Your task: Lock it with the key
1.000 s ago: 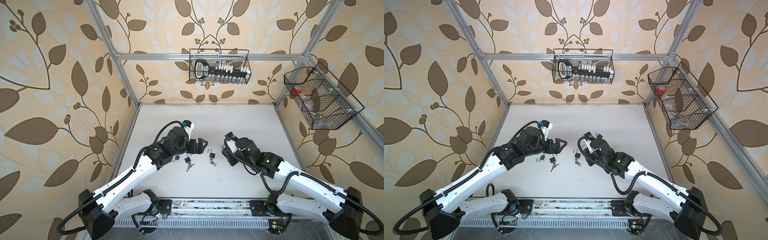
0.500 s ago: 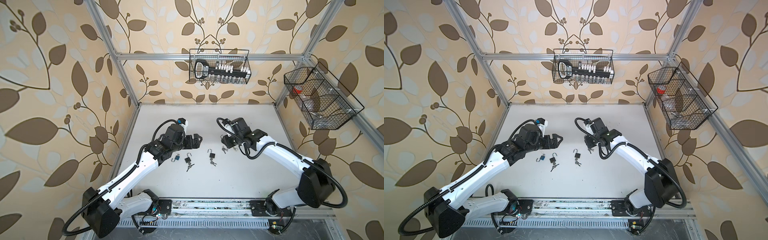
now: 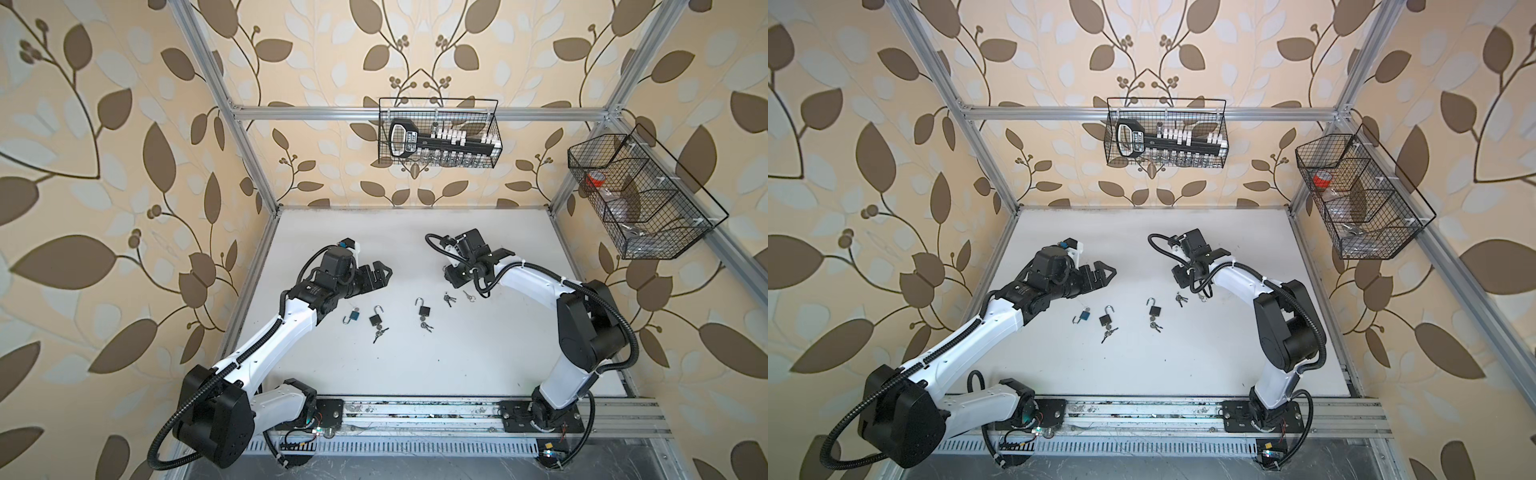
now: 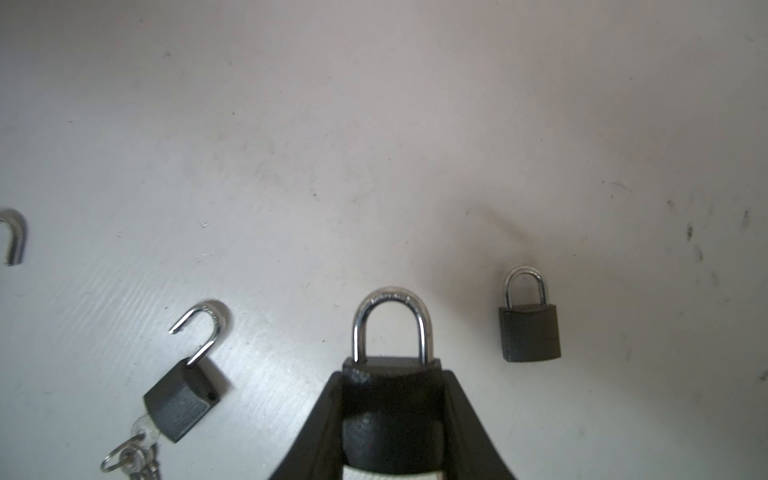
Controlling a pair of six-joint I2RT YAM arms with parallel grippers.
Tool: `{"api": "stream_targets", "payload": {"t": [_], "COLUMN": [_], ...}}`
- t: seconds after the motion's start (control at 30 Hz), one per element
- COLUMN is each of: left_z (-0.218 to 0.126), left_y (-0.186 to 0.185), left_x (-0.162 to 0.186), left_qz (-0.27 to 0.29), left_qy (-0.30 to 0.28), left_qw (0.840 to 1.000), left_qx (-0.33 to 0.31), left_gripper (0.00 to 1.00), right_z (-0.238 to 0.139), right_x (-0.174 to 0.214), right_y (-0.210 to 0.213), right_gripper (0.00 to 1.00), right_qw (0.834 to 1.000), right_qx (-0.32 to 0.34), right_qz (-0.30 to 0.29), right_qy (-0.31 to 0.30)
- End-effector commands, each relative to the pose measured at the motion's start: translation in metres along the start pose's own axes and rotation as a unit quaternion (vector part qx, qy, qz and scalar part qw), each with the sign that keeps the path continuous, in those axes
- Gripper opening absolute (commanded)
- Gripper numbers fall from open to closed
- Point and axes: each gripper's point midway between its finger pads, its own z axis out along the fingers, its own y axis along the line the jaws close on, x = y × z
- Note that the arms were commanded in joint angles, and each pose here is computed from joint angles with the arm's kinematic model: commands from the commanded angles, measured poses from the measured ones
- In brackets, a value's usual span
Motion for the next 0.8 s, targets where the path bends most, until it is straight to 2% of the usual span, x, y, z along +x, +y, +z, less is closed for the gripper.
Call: {"api": "stream_targets", "payload": {"t": [0.0,0.17,0.77], "left_z": [-0.013,-0.015,-0.020], "left_y": [0.001,0.018,0.018], "left_x": [-0.018,-0.023,-0.022], "left_qz": [-0.032,-0.060,-0.057], "left_qy": [-0.038,-0.045,-0.043], "left_qw": [0.998,0.997,0.997], "left_qx": [0.024,0.024,0.025], "left_gripper": [0.99,0.99,0.99], "right_z": [0.006,0.025,0.063], "right_x": [-0.023,-0.018,0.001], "right_y": [-0.011,-0.011,-0.011], "right_gripper": [0.00,0.00,0.00], "right_qw": [1.000,1.000,0.998], "right_qx": [0.001,-0.003,-0.006], "right_qz": [-0.011,-0.007,-0.005], "right_qy": [-0.025,-0.002,0.059]}}
